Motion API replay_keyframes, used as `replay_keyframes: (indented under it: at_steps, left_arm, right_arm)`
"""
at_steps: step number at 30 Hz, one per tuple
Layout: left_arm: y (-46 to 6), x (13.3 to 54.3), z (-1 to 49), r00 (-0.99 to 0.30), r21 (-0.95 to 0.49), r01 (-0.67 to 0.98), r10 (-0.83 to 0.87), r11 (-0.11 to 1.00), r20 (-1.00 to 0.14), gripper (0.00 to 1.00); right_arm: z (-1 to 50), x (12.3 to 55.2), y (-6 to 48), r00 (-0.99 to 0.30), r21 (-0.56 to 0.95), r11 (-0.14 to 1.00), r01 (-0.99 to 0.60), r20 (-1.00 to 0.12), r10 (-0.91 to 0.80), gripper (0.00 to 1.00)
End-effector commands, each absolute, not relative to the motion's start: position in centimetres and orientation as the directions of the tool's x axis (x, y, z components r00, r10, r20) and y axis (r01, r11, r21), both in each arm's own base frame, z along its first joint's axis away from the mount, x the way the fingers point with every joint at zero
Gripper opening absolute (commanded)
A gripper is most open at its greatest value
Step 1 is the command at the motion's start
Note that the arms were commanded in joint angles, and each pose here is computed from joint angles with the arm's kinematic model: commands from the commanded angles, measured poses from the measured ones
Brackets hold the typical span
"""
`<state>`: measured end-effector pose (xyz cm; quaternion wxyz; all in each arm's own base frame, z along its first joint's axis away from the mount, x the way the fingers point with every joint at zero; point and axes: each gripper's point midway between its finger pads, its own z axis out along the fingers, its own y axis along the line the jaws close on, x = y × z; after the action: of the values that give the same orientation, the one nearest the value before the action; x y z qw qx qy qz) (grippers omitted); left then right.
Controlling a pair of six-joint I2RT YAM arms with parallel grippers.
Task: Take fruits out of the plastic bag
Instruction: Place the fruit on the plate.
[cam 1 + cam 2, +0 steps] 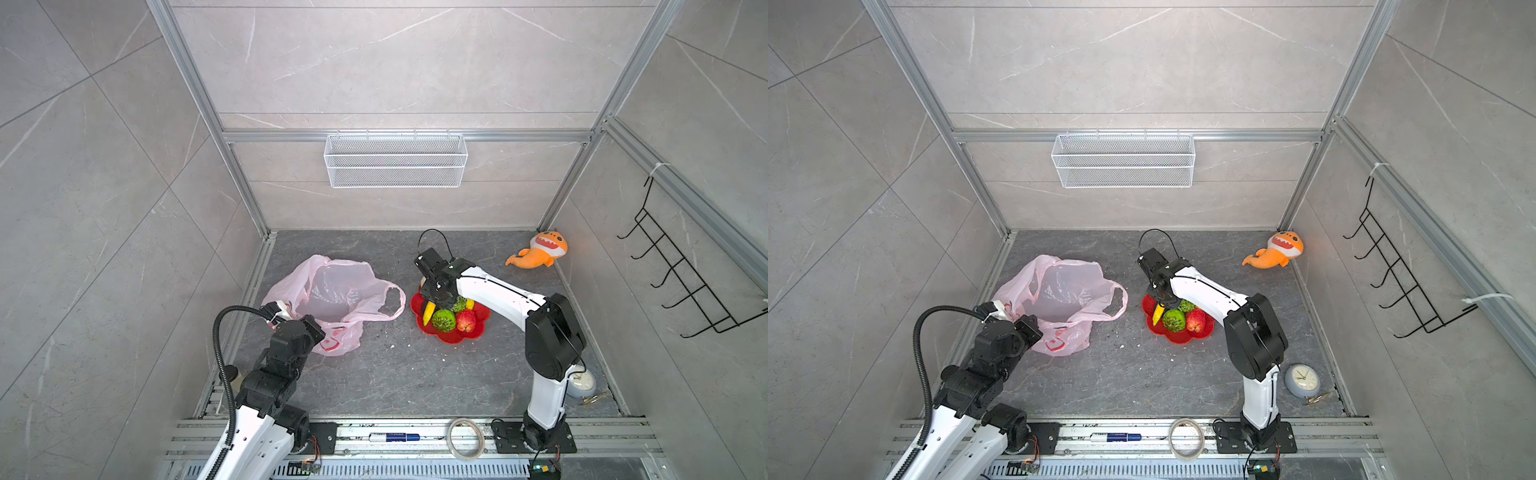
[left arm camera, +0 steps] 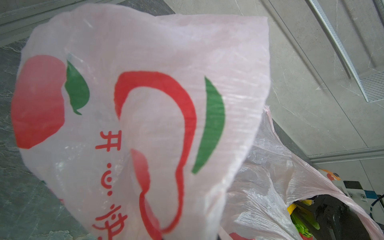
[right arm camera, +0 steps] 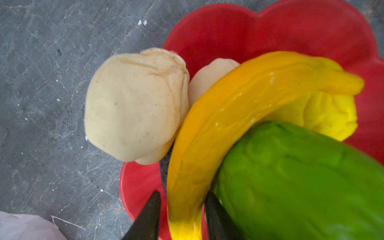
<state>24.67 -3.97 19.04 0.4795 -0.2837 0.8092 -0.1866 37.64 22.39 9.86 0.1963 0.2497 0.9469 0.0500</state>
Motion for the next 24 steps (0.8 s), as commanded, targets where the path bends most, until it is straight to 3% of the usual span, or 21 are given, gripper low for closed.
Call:
replay_keyframes:
  at_steps: [1,9,24]
  left_arm:
    - [-4.1,25.0,19.8,-0.357,-0.592,-0.266,-0.648,0.761,-0.673,0.02]
    - [-4.4,25.2,19.6,-0.365,-0.594,-0.260,-0.647,0.761,-0.670,0.02]
    - [-6.5,27.6,20.2,-0.387,-0.629,-0.194,-0.648,0.753,-0.656,0.02]
  right_arm:
    - [11.0,37.4,22.1,-0.785,0.219,0.859,0.463,-0.349,0.512,0.40]
    - [11.3,37.2,22.0,-0.785,0.223,0.859,0.460,-0.349,0.511,0.46]
    - [13.5,37.2,22.6,-0.781,0.294,0.855,0.428,-0.355,0.513,0.46]
